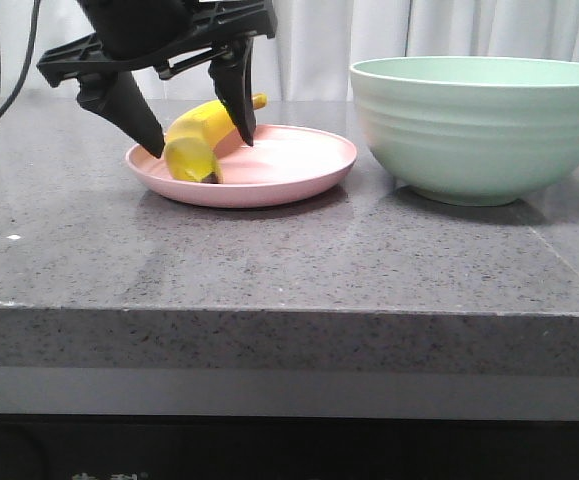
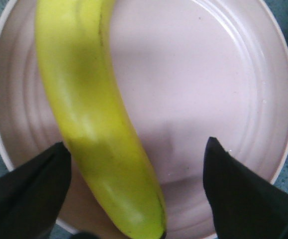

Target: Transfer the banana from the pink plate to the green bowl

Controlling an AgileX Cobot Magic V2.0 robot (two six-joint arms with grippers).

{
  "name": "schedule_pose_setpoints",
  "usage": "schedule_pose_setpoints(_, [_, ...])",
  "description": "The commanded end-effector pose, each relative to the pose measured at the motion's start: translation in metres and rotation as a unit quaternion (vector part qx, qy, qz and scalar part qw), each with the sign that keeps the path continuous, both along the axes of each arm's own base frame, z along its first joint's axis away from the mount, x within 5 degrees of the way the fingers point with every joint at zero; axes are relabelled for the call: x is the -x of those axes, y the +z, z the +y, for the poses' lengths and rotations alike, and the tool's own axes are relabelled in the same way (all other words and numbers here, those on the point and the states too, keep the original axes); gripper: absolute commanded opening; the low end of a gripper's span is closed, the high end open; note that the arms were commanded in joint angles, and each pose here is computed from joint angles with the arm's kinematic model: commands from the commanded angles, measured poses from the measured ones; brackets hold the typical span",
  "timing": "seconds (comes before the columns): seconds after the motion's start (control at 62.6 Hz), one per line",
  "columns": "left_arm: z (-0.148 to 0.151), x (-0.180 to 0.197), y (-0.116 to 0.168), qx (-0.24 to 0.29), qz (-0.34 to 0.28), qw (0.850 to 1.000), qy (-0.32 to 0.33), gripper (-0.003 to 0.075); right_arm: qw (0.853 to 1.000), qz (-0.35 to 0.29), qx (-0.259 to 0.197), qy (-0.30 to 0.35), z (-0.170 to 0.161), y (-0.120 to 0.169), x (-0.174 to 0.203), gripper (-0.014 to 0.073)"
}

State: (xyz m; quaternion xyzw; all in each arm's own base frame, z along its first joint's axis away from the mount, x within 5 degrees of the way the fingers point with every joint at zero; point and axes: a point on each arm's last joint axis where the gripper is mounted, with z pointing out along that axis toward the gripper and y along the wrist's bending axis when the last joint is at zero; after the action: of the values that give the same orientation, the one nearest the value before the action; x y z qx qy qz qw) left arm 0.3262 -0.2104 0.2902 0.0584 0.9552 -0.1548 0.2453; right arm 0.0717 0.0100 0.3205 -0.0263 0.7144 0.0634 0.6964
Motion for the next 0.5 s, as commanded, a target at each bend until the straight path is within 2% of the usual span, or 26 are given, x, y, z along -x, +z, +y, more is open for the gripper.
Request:
schedule_pose_setpoints(0.0, [0.002,0.0,0.028,0.031,-0.045,0.998,0.008,0.0545,0.999,-0.047,0.001,-0.01,-0.002,0.017,-0.001,0.0614])
schedule_pose_setpoints(0.399, [-0.003,-0.007,0.012,0.021,-0.029,0.999,0.008,0.0545,0.999,-0.047,0.001,-0.009,-0.001,0.017,-0.001,0.0614])
schedule_pose_setpoints(0.479, [-0.004,-0.008,0.008,0.019,-0.026,0.999,0.008,0.0524,0.999,-0.047,0.001,-0.009,-0.001,0.017,-0.001,0.0614])
